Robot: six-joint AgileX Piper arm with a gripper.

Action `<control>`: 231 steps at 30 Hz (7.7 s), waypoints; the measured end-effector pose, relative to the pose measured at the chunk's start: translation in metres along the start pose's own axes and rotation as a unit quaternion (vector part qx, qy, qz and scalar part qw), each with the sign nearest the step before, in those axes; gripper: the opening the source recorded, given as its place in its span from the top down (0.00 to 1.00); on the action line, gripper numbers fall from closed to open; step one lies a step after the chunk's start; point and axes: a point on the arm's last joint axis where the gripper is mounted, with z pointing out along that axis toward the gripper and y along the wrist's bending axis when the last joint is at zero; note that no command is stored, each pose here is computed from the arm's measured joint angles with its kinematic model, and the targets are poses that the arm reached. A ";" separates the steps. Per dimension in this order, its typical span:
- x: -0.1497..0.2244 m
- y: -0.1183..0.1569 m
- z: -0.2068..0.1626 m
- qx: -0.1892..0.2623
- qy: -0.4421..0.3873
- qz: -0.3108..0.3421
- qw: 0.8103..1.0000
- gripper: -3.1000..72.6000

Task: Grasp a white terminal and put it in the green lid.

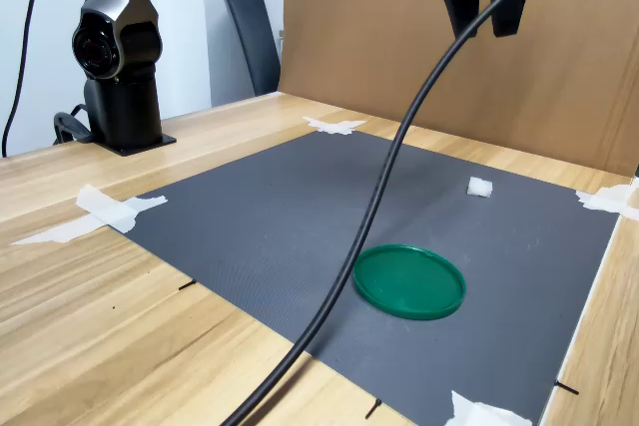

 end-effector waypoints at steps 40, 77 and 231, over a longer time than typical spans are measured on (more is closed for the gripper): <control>-0.014 -0.005 0.118 -0.077 0.046 0.008 0.996 0.22; -0.016 0.017 0.165 -0.050 0.061 -0.176 0.981 0.25; 0.176 -0.098 0.136 -0.043 0.095 0.163 0.981 0.29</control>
